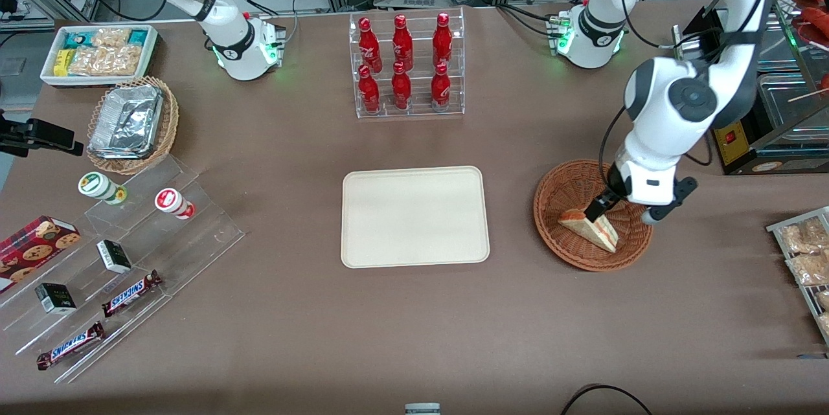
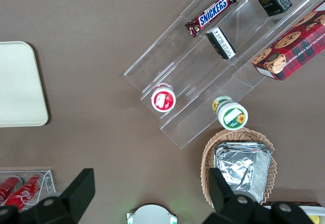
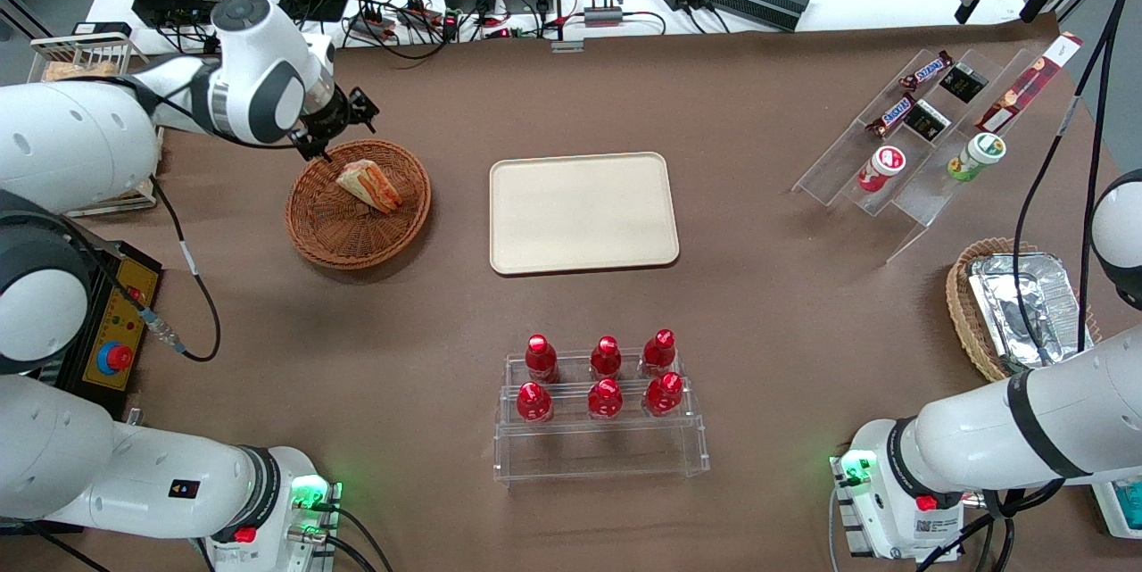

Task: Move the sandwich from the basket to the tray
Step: 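Close the left gripper on the wrapped sandwich's crust edge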

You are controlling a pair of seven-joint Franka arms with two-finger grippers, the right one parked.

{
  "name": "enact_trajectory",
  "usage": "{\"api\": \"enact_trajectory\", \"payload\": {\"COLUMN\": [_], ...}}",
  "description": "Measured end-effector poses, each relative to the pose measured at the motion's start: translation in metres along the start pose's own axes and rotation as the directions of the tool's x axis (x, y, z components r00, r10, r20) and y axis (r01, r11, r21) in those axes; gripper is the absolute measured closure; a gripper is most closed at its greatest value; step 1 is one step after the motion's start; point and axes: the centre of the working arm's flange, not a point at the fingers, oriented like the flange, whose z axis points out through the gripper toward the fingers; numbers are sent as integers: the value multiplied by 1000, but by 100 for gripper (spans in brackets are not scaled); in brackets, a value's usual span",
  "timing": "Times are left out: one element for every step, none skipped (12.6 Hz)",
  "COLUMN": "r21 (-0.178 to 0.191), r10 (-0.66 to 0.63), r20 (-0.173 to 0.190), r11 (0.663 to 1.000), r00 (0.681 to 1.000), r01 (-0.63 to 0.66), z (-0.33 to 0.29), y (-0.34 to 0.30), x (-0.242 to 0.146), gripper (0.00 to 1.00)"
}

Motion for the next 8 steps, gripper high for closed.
{"api": "enact_trajectory", "payload": {"r21": [12,20,23,27,30,27,21,20], "r10": [-7,-12,-19,-28,-36,-42,-53,-65], "r20": [10,17,19,21,24,22,18,18], "r11": [1000,1000,1000,999,999,999,998,998], "r00": [1000,1000,1000,999,999,999,998,998], "r01": [7,11,18,28,35,41,52,64], "z": [11,19,24,30,37,45,53,60], "y": [-1,-2,-3,-5,-6,-6,-6,-6], "x": [-1,-1,0,2,3,4,4,4], "gripper": [0,0,0,0,0,0,0,0]}}
